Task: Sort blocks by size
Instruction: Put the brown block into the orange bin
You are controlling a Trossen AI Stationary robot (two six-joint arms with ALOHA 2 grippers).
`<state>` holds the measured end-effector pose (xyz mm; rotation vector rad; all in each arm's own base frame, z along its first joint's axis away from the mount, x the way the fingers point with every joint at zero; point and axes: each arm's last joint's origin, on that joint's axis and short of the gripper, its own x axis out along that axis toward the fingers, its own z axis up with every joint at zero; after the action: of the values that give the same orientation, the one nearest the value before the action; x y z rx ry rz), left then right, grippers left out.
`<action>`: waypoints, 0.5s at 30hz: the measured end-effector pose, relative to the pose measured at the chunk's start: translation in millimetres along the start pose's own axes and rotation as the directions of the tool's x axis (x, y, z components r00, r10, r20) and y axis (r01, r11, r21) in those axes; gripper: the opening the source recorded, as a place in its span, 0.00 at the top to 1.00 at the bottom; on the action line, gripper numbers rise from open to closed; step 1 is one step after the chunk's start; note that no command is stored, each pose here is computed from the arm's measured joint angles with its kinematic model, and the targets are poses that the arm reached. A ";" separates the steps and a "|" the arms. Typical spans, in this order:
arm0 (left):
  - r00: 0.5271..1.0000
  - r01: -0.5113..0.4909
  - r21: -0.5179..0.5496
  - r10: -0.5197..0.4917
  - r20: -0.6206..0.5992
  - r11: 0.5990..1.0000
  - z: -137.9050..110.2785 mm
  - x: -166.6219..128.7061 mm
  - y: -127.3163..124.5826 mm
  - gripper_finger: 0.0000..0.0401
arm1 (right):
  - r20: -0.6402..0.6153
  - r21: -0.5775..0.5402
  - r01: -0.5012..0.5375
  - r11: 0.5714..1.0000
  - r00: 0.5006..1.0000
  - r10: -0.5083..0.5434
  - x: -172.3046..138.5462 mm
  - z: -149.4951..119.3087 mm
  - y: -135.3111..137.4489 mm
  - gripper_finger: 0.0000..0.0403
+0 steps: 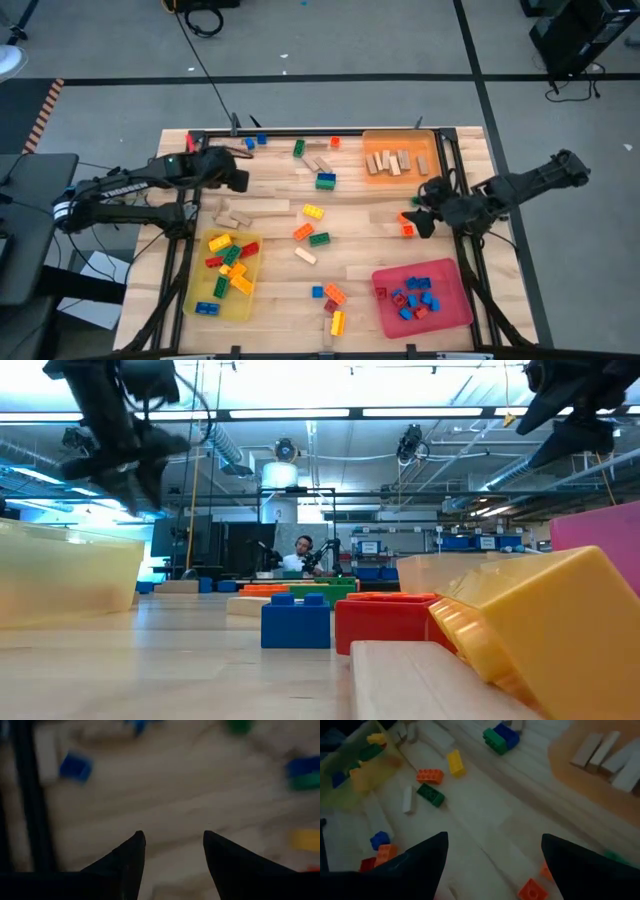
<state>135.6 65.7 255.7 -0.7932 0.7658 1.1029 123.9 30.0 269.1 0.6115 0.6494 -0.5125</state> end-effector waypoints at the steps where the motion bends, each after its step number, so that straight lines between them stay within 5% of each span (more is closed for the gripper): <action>1: 0.999 -0.030 -0.010 0.029 -0.041 1.000 -1.1 2.9 3.0 0.48 | -0.001 -0.014 -0.004 1.000 1.000 0.004 1.3 2.2 -0.2 0.17; 8: 0.964 -0.127 -0.025 0.118 -0.240 0.992 1.7 25.1 6.3 0.48 | -0.009 -0.100 -0.066 0.993 0.998 0.066 9.1 17.2 -0.1 0.17; 15: 0.868 -0.217 0.104 0.240 -0.435 0.971 -1.9 54.8 2.8 0.48 | -0.002 -0.121 -0.085 0.989 0.996 0.086 14.1 27.0 -2.8 0.17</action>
<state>147.3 90.0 207.9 -0.9433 1.2999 1.1174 142.6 6.7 275.7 0.5221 0.6434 -0.3912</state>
